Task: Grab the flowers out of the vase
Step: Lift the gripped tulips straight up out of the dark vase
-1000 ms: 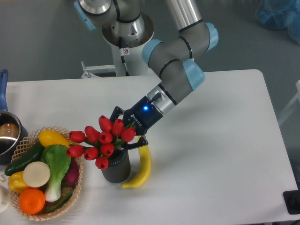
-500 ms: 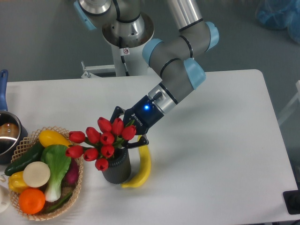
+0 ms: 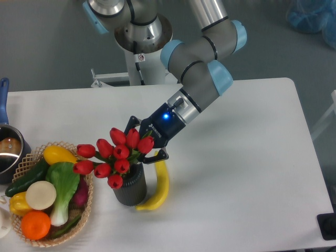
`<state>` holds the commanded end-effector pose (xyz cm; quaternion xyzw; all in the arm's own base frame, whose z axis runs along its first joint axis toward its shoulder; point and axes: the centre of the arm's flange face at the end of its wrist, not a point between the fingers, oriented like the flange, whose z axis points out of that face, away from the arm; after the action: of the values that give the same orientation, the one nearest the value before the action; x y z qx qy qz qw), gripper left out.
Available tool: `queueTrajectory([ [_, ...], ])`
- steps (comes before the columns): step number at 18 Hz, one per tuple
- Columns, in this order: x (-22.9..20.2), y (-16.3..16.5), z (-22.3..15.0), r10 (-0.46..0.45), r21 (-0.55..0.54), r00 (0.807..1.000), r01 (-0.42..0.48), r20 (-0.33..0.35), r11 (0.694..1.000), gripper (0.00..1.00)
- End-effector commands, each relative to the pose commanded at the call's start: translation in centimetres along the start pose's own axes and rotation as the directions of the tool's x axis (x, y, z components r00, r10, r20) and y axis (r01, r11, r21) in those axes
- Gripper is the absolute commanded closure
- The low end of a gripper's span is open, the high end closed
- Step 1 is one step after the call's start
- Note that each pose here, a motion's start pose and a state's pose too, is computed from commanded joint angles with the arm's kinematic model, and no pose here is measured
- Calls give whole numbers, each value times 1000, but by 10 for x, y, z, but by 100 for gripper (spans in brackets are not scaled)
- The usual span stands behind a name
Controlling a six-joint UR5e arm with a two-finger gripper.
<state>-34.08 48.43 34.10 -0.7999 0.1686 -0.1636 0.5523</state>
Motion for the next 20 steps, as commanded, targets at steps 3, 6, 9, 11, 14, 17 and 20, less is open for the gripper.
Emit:
queueTrajectory([
  [3, -3, -16, -9, -10, 42, 1000, 10, 5, 999, 64],
  [6, -4, -35, -16, -4, 56, 1000, 3, 16, 998, 64],
  [9, -4, -55, -28, -17, 69, 999, 15, 31, 998, 64],
  [11, -2, -64, -34, -26, 73, 999, 23, 40, 997, 64],
  [14, 0, -76, -38, -26, 83, 999, 22, 43, 996, 64],
  [17, -1, -98, -48, -56, 91, 997, 51, 56, 995, 64],
  [20, 1, -122, -59, -92, 101, 993, 85, 69, 991, 64],
])
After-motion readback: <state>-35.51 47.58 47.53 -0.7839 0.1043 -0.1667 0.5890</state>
